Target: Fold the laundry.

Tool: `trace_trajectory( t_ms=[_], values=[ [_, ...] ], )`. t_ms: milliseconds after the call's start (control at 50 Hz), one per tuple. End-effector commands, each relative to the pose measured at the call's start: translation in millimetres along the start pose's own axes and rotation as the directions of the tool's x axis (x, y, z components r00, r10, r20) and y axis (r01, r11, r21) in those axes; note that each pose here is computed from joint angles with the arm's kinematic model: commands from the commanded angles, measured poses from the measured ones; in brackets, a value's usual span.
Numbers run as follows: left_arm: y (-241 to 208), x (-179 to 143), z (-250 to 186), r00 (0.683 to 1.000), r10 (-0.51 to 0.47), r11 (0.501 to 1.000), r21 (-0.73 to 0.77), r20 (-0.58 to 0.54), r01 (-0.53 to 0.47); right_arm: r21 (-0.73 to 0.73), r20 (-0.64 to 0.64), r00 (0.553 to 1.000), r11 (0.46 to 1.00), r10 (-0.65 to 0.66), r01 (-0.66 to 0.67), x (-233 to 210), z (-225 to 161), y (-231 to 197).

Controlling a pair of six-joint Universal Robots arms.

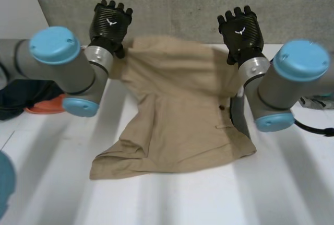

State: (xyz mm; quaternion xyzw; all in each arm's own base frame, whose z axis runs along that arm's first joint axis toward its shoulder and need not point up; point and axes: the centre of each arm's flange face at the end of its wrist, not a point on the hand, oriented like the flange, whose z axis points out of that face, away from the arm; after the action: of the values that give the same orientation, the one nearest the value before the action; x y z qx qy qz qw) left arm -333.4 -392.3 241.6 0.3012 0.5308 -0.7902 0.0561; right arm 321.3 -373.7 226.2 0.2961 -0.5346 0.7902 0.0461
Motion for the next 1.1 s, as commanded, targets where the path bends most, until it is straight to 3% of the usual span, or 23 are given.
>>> trace_trajectory(
  t_ms=[20, 120, 180, 320, 440, 560, 800, 980, 1100],
  values=[
    [-18.4, 17.8, -11.4, 0.998, 0.056, 0.998, 0.013, -0.02, -0.056, -0.026, -0.07, 0.995, 0.997, -0.075, 0.073, 3.8, -4.5, -0.9],
    [-36.4, 11.0, -47.9, 0.996, 0.056, 0.998, -0.021, -0.069, -0.057, -0.113, 0.032, 0.996, 0.99, -0.08, 0.083, 14.1, -33.8, -17.0],
    [-45.4, 7.9, -78.4, 0.993, 0.051, 0.997, -0.053, -0.108, -0.057, -0.195, 0.172, 0.984, 0.977, -0.05, 0.083, 12.0, -62.1, -24.4],
    [-56.8, 30.1, -157.5, 0.961, 0.035, 0.99, -0.119, -0.275, -0.07, -0.449, 0.424, 0.899, 0.887, 0.105, 0.109, 0.7, -130.0, -14.7],
    [-46.6, 41.0, -199.6, 0.934, 0.018, 0.979, -0.185, -0.358, -0.09, -0.497, 0.466, 0.869, 0.862, 0.167, 0.101, -5.5, -157.4, -3.2],
    [-18.9, 51.4, -199.5, 0.922, 0.017, 0.958, -0.257, -0.388, -0.126, -0.486, 0.463, 0.871, 0.869, 0.165, 0.094, -13.0, -166.1, 8.8],
    [40.1, 51.1, -162.2, 0.938, 0.012, 0.918, -0.368, -0.347, -0.148, -0.521, 0.433, 0.873, 0.853, 0.223, 0.041, -16.6, -172.9, 16.2],
    [58.4, 24.8, -120.7, 0.978, 0.055, 0.927, -0.353, -0.203, -0.125, -0.533, 0.418, 0.872, 0.846, 0.253, 0.01, -16.7, -175.5, 15.4],
    [76.1, 11.3, -98.2, 0.987, 0.111, 0.922, -0.358, -0.118, -0.146, -0.536, 0.429, 0.869, 0.844, 0.248, 0.023, -18.6, -180.3, 17.6]
  ],
)
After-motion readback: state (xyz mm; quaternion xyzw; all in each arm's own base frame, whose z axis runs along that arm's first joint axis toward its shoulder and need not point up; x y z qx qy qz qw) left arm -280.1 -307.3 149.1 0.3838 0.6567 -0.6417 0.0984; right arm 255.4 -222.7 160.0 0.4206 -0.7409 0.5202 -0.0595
